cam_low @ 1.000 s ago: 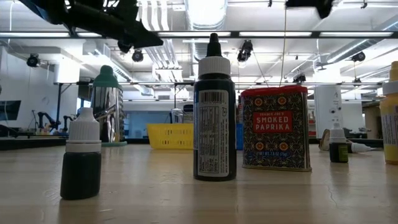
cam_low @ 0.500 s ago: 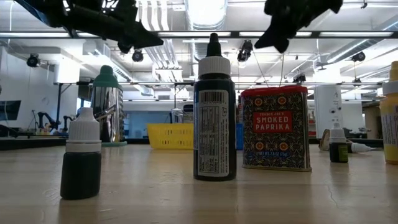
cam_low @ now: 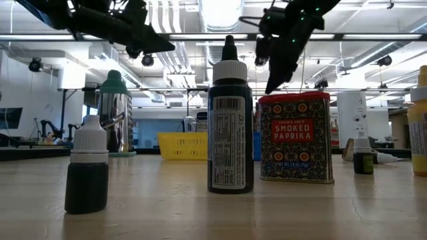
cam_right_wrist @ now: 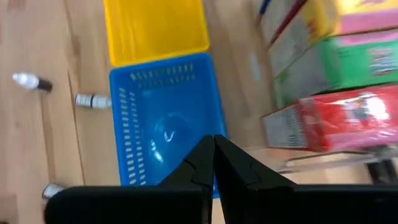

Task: Pick & Place Kitchen Items
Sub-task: Adjust the cereal boxes in the transparent bin

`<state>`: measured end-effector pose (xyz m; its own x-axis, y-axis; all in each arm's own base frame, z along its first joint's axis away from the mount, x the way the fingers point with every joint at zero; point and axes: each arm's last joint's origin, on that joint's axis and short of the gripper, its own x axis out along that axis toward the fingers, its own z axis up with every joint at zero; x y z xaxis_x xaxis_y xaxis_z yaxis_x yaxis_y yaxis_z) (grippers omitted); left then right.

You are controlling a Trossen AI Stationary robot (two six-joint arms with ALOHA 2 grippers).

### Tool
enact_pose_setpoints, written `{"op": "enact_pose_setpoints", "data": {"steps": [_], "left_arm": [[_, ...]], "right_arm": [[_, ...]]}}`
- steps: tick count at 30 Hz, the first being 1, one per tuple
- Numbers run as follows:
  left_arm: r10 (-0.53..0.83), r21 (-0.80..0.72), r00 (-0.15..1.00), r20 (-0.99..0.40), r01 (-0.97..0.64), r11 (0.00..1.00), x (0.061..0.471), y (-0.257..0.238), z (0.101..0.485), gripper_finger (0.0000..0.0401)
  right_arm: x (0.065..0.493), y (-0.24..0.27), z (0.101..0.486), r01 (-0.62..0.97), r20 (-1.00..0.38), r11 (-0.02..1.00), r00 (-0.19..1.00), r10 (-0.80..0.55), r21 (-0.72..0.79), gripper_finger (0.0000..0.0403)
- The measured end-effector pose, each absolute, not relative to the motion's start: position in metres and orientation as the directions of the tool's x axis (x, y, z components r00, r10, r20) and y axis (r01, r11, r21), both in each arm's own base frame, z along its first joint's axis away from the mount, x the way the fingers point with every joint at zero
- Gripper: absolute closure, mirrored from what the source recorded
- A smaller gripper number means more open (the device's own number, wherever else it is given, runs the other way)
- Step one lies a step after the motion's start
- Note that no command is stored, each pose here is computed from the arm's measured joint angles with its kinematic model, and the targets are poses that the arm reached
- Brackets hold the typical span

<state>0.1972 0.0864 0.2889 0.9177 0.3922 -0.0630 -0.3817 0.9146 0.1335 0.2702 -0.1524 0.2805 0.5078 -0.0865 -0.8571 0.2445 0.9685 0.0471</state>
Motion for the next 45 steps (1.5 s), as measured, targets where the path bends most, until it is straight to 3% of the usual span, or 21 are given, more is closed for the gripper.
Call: {"op": "enact_pose_setpoints", "data": {"steps": [7,20,45], "left_arm": [[0.392,0.135,0.918,-0.061,-0.382,0.914,0.197,0.086,0.289,0.0391],[0.392,0.134,0.918,-0.06,-0.382,0.914,0.197,0.086,0.289,0.0391],[0.392,0.123,0.918,-0.061,-0.383,0.916,0.197,0.086,0.289,0.0391]], "right_arm": [[0.284,-0.161,0.264,0.223,-0.877,0.973,0.478,-0.053,0.063,0.0395],[0.289,-0.192,0.24,0.304,-0.884,0.952,0.452,-0.121,0.025,0.0395],[0.285,-0.217,0.239,0.387,-0.847,0.916,0.447,-0.289,-0.108,0.0395]]}}
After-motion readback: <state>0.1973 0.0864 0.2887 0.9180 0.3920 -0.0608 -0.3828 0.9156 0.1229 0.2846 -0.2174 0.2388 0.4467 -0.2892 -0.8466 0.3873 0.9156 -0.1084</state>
